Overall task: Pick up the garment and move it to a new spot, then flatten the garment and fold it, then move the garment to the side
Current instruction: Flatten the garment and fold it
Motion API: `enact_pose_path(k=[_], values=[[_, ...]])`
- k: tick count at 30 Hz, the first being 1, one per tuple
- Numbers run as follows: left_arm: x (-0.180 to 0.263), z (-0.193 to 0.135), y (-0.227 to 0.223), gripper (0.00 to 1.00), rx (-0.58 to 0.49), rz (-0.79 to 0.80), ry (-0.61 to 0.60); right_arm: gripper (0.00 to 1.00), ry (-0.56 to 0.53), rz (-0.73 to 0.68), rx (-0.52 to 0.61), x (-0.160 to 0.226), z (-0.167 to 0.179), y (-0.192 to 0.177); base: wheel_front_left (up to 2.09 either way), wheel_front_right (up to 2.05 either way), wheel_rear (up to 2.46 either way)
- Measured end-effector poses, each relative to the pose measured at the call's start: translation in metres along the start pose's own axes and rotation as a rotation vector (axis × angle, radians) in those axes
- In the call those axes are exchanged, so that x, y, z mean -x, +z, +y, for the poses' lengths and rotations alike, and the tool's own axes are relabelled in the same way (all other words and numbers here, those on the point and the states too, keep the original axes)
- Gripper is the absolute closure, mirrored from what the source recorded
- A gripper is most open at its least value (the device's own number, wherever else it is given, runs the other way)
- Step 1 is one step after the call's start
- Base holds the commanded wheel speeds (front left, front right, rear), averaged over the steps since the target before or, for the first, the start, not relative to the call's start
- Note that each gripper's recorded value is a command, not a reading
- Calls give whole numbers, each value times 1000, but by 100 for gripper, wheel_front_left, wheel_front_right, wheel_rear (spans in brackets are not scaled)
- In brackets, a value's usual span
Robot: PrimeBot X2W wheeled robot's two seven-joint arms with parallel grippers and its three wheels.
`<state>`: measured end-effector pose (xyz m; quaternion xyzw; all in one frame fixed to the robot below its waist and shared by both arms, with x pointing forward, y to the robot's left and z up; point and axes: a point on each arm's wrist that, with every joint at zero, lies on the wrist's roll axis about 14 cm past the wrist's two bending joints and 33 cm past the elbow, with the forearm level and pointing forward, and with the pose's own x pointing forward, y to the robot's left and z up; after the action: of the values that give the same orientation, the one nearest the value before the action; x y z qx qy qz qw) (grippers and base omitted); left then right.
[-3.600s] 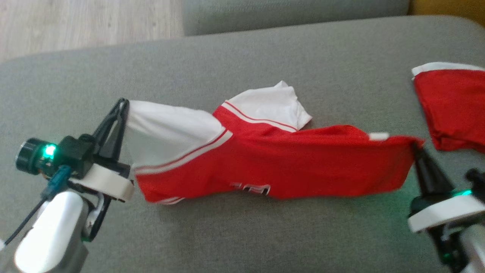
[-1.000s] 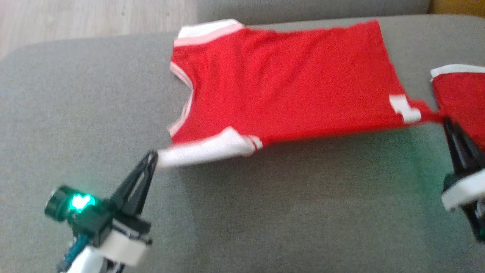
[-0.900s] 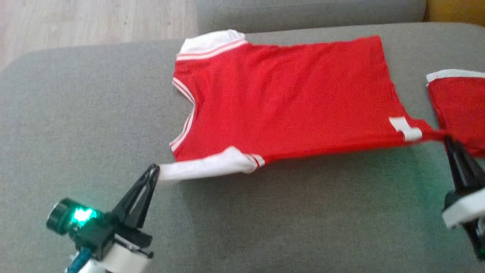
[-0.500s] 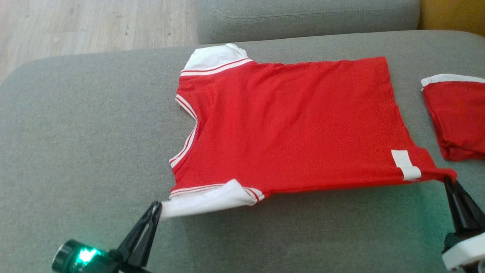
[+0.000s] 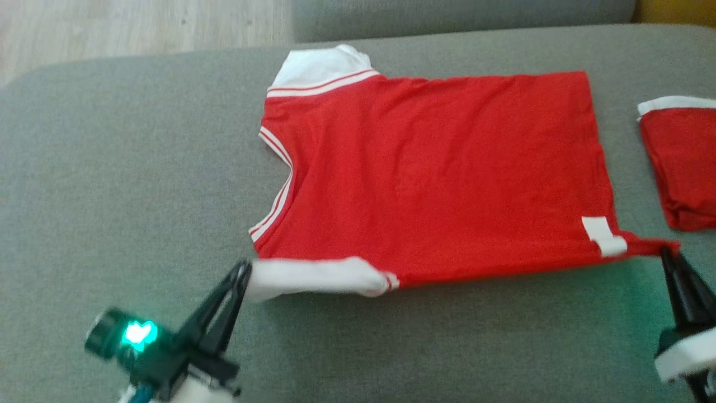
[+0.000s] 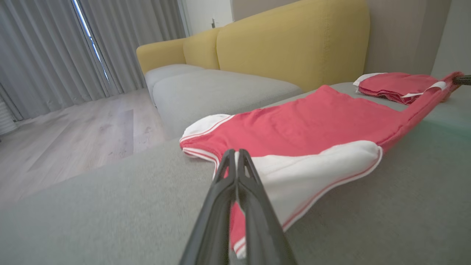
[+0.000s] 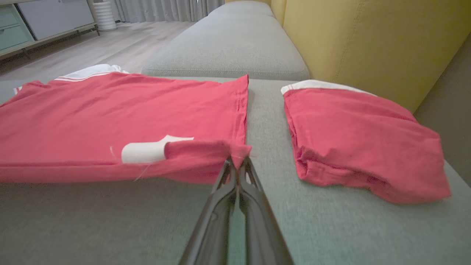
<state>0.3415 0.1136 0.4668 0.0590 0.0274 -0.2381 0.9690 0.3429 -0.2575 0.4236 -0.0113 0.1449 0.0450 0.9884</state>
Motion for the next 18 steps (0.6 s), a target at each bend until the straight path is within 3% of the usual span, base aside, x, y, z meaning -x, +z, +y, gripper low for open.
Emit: enact_pose_path(k=[18], values=[[-130,49,36,100,-202,-117,-69,100,39,29,32,-104,3,14,0,0,0]])
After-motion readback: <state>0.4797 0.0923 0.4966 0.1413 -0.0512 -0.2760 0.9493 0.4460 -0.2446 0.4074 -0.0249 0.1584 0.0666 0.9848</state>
